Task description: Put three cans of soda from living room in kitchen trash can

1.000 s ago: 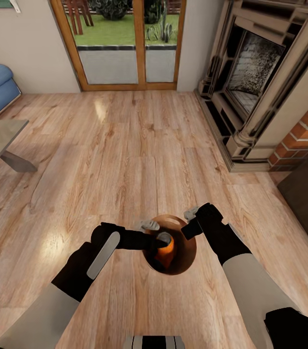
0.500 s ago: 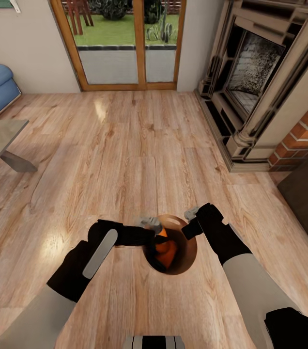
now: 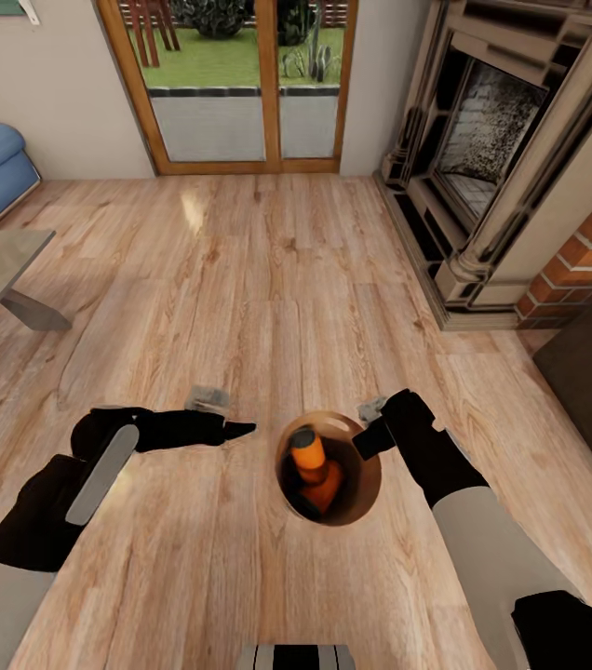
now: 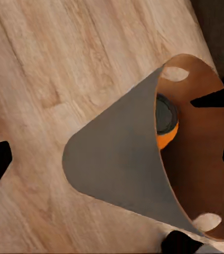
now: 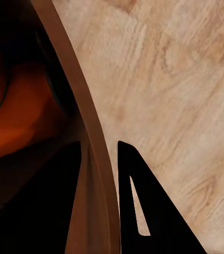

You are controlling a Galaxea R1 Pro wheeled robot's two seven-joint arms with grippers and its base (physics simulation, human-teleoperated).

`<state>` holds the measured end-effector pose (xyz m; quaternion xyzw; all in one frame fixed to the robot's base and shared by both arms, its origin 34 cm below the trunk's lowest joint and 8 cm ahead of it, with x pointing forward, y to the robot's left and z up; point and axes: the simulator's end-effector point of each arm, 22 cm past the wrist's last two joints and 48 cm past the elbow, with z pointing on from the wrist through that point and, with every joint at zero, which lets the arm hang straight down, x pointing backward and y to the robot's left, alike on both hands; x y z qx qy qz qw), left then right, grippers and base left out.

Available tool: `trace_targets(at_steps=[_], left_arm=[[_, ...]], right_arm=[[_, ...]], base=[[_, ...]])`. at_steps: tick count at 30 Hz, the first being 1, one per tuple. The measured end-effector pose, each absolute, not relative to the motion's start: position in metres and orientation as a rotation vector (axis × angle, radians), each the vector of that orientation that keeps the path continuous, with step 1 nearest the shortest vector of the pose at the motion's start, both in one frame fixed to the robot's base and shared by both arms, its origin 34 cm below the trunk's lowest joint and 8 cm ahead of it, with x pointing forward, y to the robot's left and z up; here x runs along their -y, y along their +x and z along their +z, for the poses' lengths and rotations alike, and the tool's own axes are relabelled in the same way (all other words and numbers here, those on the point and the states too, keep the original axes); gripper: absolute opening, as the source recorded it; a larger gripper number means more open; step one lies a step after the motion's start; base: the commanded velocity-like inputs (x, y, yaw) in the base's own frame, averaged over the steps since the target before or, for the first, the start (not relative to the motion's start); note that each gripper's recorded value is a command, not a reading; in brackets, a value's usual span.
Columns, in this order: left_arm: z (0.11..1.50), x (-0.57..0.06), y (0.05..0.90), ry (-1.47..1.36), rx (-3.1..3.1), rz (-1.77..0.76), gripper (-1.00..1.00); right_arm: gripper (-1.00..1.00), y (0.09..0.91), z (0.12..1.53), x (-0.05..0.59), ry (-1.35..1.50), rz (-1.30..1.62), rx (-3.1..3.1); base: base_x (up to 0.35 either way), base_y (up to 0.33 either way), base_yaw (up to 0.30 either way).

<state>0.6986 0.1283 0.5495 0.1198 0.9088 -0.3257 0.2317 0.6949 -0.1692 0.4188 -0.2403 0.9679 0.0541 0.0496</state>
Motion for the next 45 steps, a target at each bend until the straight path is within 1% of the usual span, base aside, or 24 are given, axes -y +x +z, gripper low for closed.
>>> trace_targets(at_steps=[4, 8, 10, 15, 20, 24, 27, 31, 45], left_arm=[[0.541, -0.172, 0.711, 0.294, -2.437, -0.764, 1.00], [0.515, -0.198, 0.701, 0.313, -2.431, -0.609, 1.00], [0.489, -0.216, 0.690, 0.323, -2.429, -0.513, 1.00], [0.457, -0.235, 0.675, 0.309, -2.453, -0.447, 1.00], [0.445, -0.242, 0.677, 0.303, -2.417, -0.413, 1.00], [0.435, -0.244, 0.675, 0.298, -2.412, -0.400, 1.00], [0.428, -0.244, 0.674, 0.297, -2.411, -0.400, 1.00], [0.420, -0.244, 0.672, 0.296, -2.410, -0.400, 1.00], [0.391, -0.244, 0.667, 0.289, -2.406, -0.405, 1.00]], right_arm=[[-1.00, 0.696, 0.419, 0.181, -0.710, 0.155, -2.955], [-1.00, 0.700, 0.418, 0.203, -0.663, 0.123, -2.965], [-1.00, 0.705, 0.422, 0.218, -0.591, 0.139, -2.977], [-1.00, 0.718, 0.422, 0.275, -0.553, 0.013, -3.015], [-1.00, 0.709, 0.409, 0.341, -0.383, -0.014, -3.145], [-1.00, 0.698, 0.400, 0.376, -0.301, -0.038, -3.196], [-1.00, 0.692, 0.392, 0.384, -0.296, -0.051, -3.210], [-1.00, 0.686, 0.381, 0.381, -0.263, -0.013, -3.224], [-1.00, 0.676, 0.350, 0.385, -0.269, -0.028, -3.232]], base=[[0.000, 0.000, 0.000], [0.000, 0.000, 0.000], [0.000, 0.000, 0.000], [0.000, 0.000, 0.000], [0.000, 0.000, 0.000], [0.000, 0.000, 0.000], [0.000, 0.000, 0.000], [0.000, 0.000, 0.000], [0.000, 0.000, 0.000]])
